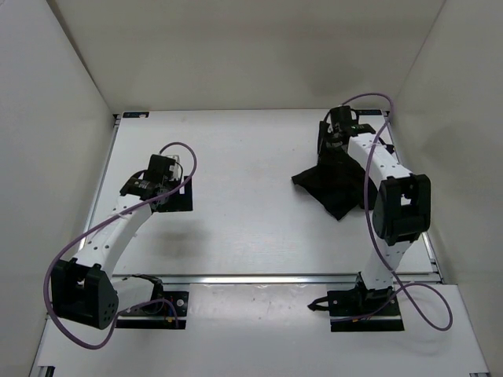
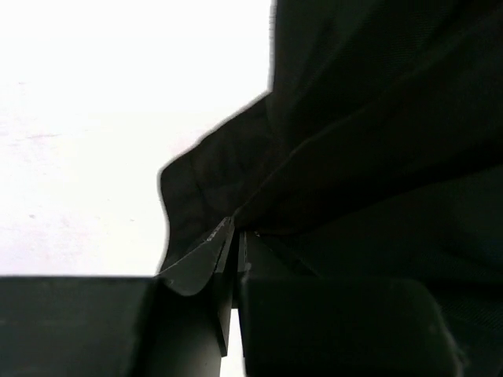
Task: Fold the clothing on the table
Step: Flatten the skirt out
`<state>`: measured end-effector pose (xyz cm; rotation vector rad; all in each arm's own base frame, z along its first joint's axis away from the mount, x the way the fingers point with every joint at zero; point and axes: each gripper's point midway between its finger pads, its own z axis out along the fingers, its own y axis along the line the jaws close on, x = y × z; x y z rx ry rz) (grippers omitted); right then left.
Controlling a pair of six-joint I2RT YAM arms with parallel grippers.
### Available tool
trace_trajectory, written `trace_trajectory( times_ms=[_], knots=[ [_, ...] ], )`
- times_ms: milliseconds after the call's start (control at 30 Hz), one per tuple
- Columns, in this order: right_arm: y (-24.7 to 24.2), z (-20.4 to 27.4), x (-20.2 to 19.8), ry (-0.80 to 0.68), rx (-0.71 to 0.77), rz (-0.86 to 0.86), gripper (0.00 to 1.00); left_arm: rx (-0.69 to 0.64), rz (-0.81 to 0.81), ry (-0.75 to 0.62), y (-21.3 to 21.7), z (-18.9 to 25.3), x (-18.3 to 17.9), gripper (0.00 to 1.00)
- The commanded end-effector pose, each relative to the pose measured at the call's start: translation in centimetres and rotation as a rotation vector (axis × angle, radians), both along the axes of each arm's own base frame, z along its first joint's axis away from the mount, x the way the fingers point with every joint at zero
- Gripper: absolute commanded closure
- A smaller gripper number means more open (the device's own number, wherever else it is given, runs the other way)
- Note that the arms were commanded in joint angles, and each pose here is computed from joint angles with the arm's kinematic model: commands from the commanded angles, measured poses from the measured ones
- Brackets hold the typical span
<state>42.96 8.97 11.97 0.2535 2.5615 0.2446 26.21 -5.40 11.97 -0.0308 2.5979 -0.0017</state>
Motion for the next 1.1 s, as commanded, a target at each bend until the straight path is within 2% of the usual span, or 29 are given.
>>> trace_trajectory(
  times_ms=[0, 133, 167, 200, 233, 267, 333, 367, 433, 533, 567, 600, 633, 700, 733, 767, 800, 900, 933, 1000, 1067],
  knots=[
    [3.2, 2.3, 1.6, -0.046, 0.021, 0.112, 1.0, 0.001, 0.007, -0.044, 0.5, 1.0, 0.3, 0.01],
    [8.4, 5.1, 3.5, -0.105, 0.058, 0.273, 1.0, -0.027, -0.012, -0.058, 0.1, 0.9, 1.0, 0.02],
    [9.9, 6.5, 4.2, -0.115, 0.05, 0.318, 1.0, -0.027, -0.02, -0.061, -0.1, 0.9, 1.1, 0.01],
    [11.4, 9.6, 6.1, -0.196, 0.067, 0.356, 1.0, -0.034, -0.018, -0.064, -0.3, 1.0, 1.5, 0.01],
    [12.7, 8.7, 5.9, -0.15, 0.057, 0.392, 1.0, -0.041, -0.024, -0.08, -0.4, 1.3, 1.8, 0.01],
    [14.5, 14.2, 6.6, -0.285, 0.084, 0.435, 1.0, -0.045, -0.02, -0.095, -0.4, 1.7, 2.1, 0.02],
    [16.3, 22.1, 5.9, -0.484, 0.194, 0.503, 1.0, -0.041, -0.018, -0.143, -0.2, 2.5, 3.1, 0.01],
    [17.2, 24.3, 5.6, -0.558, 0.209, 0.552, 1.0, -0.031, 0.0, -0.171, 0.1, 3.3, 3.5, 0.01],
    [15.5, 31.9, 3.0, -0.757, 0.138, 0.532, 1.0, -0.037, 0.018, -0.228, 0.4, 5.4, 4.2, 0.01],
    [12.5, 37.7, -0.5, -0.886, 0.258, 0.524, 1.0, -0.092, 0.033, -0.32, -0.2, 8.6, 5.0, 0.01],
    [11.8, 36.3, -1.6, -0.843, 0.287, 0.522, 1.0, -0.111, 0.034, -0.342, -0.2, 9.3, 5.0, 0.01],
    [10.9, 37.0, -1.6, -0.897, 0.285, 0.503, 1.0, -0.141, 0.031, -0.354, -0.6, 9.8, 5.0, 0.01],
    [9.2, 34.9, -1.8, -0.883, 0.277, 0.458, 1.0, -0.176, 0.017, -0.361, -1.4, 10.2, 4.8, 0.01],
    [7.4, 26.8, -2.3, -0.724, 0.319, 0.411, 1.0, -0.212, 0.001, -0.371, -2.4, 10.5, 4.7, 0.01],
    [6.4, 25.0, -2.3, -0.697, 0.331, 0.399, 1.0, -0.234, -0.004, -0.369, -2.9, 10.5, 4.5, 0.02],
    [5.6, 20.3, -2.8, -0.593, 0.348, 0.38, 1.0, -0.251, -0.014, -0.374, -3.3, 10.7, 4.3, 0.02],
    [5.5, 18.2, -3.1, -0.557, 0.349, 0.379, 0.99, -0.255, -0.004, -0.366, -3.3, 10.4, 4.2, 0.01],
    [5.7, 5.3, -7.4, -0.281, 0.357, 0.38, 1.0, -0.315, -0.019, -0.342, -4.5, 9.3, 3.4, 0.01],
    [5.8, 3.9, -7.9, -0.263, 0.357, 0.38, 1.0, -0.329, -0.017, -0.334, -4.7, 8.9, 3.2, 0.01],
    [6.5, -1.1, -11.4, -0.137, 0.38, 0.389, 1.0, -0.354, -0.027, -0.315, -5.5, 8.0, 2.5, 0.02],
    [6.8, -2.7, -12.9, -0.102, 0.375, 0.397, 1.0, -0.377, -0.03, -0.282, -6.0, 6.8, 1.7, 0.01]
  ],
)
